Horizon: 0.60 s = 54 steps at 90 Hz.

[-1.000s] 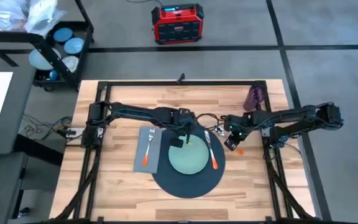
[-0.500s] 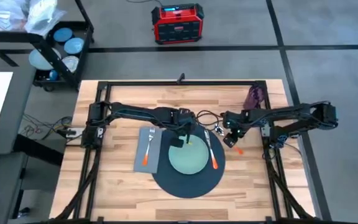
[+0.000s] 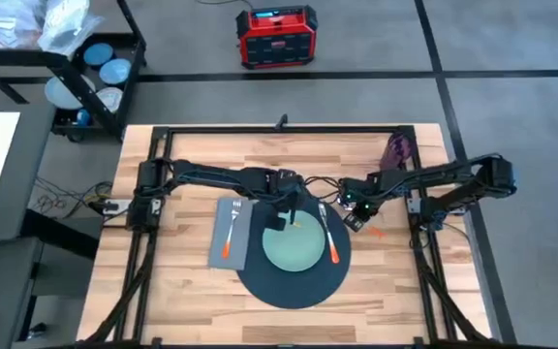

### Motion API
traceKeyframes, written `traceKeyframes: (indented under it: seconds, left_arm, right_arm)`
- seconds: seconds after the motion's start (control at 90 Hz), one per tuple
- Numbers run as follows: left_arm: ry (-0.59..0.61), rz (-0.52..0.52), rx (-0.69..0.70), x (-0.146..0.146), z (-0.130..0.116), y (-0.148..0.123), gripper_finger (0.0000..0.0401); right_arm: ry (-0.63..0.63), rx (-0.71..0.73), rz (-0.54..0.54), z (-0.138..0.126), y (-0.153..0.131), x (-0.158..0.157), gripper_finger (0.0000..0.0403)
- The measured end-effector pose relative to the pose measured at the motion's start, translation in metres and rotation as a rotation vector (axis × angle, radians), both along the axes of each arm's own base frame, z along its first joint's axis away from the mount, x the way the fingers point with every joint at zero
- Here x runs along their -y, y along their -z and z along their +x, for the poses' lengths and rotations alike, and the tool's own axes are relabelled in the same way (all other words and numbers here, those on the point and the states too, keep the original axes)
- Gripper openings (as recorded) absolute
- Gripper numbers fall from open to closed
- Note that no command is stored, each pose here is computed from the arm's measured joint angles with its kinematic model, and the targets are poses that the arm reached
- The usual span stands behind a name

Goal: Set table place
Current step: Put the orange spoon on the blue placemat

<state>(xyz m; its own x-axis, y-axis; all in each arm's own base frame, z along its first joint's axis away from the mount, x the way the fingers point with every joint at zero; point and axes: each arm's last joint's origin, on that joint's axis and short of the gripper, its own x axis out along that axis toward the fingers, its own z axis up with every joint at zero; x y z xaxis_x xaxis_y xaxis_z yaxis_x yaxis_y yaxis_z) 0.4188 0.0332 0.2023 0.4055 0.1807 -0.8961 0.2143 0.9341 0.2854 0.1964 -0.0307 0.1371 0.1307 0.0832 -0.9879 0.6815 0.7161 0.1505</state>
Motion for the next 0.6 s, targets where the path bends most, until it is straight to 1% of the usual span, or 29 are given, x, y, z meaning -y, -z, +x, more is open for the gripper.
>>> traceKeyframes:
  seconds: [0.2, 0.356, 0.5, 0.6]
  left_arm:
    - [-0.015, -0.009, -0.021, 0.0, -0.002, 0.001, 0.0011]
    - [-0.025, -0.015, -0.038, 0.001, -0.004, 0.002, 0.0011]
    - [-0.031, -0.018, -0.035, 0.001, -0.004, 0.002, 0.0011]
    - [-0.047, -0.024, -0.031, 0.001, -0.004, 0.002, 0.0011]
  right_arm:
    - [0.014, 0.024, 0.011, 0.004, -0.001, -0.008, 0.0003]
    - [0.01, 0.117, 0.021, 0.014, -0.003, -0.019, 0.0001]
    - [0.002, 0.168, 0.029, 0.025, -0.015, -0.026, 0.0001]
    - [0.023, 0.209, 0.045, 0.034, -0.026, -0.027, 0.0001]
